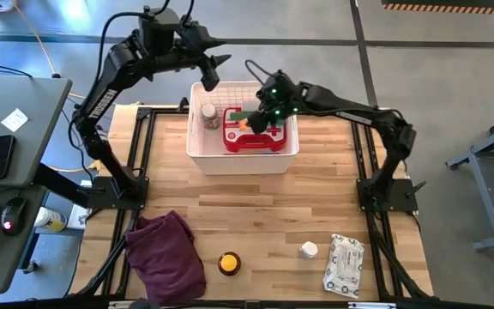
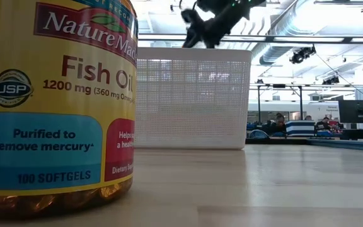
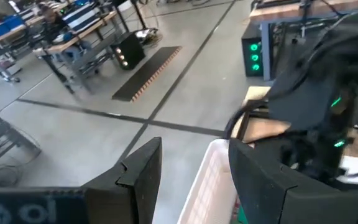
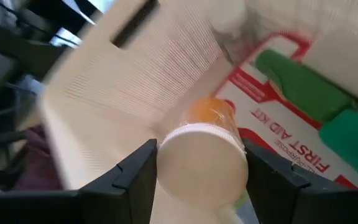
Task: Pick & place medical supplies in basket/bin
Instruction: Put the orange pill bottle into the white bin
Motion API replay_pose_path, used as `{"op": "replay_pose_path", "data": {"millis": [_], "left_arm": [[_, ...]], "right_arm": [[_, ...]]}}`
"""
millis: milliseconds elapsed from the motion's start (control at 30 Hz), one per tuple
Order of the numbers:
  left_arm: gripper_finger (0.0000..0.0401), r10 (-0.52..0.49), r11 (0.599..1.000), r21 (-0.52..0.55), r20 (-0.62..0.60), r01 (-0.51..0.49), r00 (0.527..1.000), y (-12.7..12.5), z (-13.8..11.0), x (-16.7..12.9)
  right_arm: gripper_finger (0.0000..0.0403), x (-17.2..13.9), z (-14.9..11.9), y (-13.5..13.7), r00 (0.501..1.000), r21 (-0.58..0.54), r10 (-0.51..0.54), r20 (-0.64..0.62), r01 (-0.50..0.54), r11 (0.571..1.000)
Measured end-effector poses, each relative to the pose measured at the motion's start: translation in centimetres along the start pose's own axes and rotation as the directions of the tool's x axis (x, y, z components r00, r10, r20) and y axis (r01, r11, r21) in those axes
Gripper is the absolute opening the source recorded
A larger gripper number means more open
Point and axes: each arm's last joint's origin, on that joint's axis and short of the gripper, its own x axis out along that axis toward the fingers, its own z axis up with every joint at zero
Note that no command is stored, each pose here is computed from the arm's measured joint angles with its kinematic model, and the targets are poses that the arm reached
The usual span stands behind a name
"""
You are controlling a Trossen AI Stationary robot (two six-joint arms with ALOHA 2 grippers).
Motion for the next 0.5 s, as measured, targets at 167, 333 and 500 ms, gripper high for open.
{"op": "replay_pose_path", "data": {"millis": [167,333,500], "left_arm": [[0.0218,0.010,1.000,-0.005,-0.023,-0.010,1.000,0.0,-0.1,-0.7],[0.0218,0.004,1.000,-0.017,-0.051,-0.005,0.999,0.0,-0.4,-0.7],[0.0218,0.000,1.000,-0.017,-0.062,-0.001,0.998,-0.1,-0.5,-0.7]], "right_arm": [[0.0197,2.3,-0.6,-1.2,0.996,0.017,-0.066,-0.066,0.067,0.998],[0.0197,3.8,-0.7,-2.8,0.985,0.026,-0.147,-0.089,0.150,0.988],[0.0197,4.2,-0.6,-4.7,0.971,0.047,-0.201,-0.126,0.208,0.977]]}}
